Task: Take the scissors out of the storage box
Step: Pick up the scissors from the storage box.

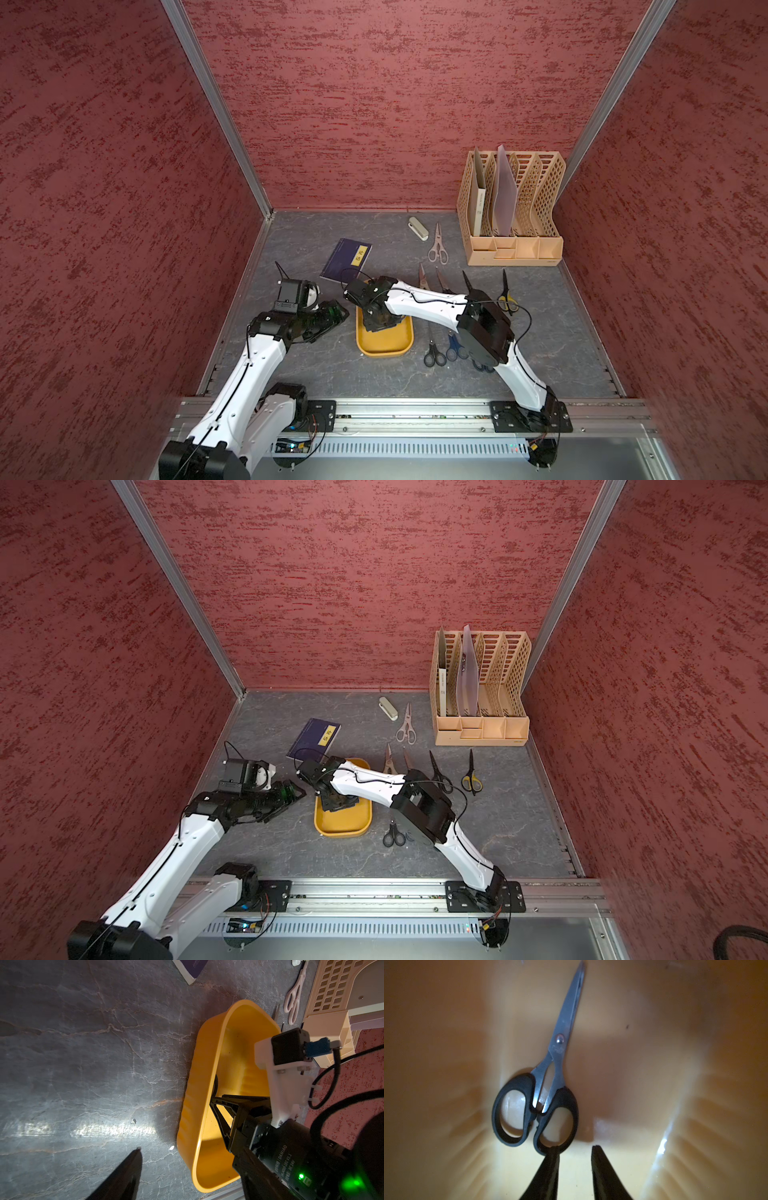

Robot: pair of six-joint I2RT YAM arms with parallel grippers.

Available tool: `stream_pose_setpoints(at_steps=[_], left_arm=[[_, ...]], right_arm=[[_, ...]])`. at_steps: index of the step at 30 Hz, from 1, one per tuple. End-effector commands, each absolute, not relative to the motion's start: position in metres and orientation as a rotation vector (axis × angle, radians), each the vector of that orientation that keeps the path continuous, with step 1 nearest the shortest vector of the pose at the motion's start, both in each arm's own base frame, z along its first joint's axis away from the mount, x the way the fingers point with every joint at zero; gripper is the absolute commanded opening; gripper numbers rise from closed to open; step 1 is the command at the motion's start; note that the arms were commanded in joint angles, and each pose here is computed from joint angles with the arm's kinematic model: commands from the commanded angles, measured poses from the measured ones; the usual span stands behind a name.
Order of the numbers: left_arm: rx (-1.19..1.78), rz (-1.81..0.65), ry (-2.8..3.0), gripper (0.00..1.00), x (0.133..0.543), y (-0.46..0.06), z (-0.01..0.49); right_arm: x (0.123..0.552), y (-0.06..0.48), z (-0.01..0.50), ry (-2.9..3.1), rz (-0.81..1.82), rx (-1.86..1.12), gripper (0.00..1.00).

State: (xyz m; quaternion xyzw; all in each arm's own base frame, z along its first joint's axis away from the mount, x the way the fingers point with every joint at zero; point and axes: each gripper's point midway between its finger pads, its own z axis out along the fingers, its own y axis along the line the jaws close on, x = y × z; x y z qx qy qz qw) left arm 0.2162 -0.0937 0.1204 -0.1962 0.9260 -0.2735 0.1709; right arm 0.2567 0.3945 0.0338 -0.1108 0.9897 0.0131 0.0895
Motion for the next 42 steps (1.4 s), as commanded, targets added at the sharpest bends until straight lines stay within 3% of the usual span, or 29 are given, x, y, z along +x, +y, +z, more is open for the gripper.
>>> stream_pose_setpoints(at_steps=[1, 29, 42], left_arm=[[-0.552, -0.761, 2.635, 0.77, 0.212, -0.093, 0.119], [-0.533, -0.738, 2.649, 0.77, 0.209, -0.095, 0.117], [-0.528, -0.717, 2.656, 0.77, 0.208, -0.095, 0.115]], right_arm=[[0.268, 0.396, 0.035, 2.908, 0.031, -0.286, 0.30], [0.278, 0.400, 0.023, 2.934, 0.121, -0.169, 0.25], [0.276, 0.395, 0.012, 2.948, 0.073, -0.234, 0.04]])
